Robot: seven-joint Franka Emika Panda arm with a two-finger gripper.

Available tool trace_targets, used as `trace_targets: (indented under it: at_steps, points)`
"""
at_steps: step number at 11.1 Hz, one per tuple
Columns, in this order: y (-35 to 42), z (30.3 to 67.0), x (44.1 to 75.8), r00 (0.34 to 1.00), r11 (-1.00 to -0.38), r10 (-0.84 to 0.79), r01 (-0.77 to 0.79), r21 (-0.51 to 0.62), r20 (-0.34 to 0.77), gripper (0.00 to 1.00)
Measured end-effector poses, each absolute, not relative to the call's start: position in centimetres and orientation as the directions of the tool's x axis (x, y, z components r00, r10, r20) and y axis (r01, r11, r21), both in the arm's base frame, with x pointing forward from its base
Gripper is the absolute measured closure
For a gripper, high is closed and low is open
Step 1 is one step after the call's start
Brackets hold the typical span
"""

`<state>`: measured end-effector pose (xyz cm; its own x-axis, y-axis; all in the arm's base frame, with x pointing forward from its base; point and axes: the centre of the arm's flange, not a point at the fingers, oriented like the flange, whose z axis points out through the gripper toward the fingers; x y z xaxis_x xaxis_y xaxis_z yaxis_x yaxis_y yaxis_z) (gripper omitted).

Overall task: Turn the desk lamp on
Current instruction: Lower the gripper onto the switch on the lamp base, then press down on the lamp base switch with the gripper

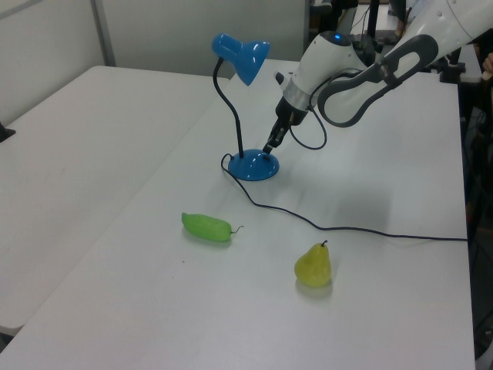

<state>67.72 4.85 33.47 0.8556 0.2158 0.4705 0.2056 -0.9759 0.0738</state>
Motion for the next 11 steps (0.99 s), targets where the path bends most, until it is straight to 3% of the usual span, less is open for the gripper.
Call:
trace_targets:
  at_steps: [11]
  points:
    - [4.88,32.56,67.96,0.846,-0.976,0.215,0.204,0.077,0.488,0.99]
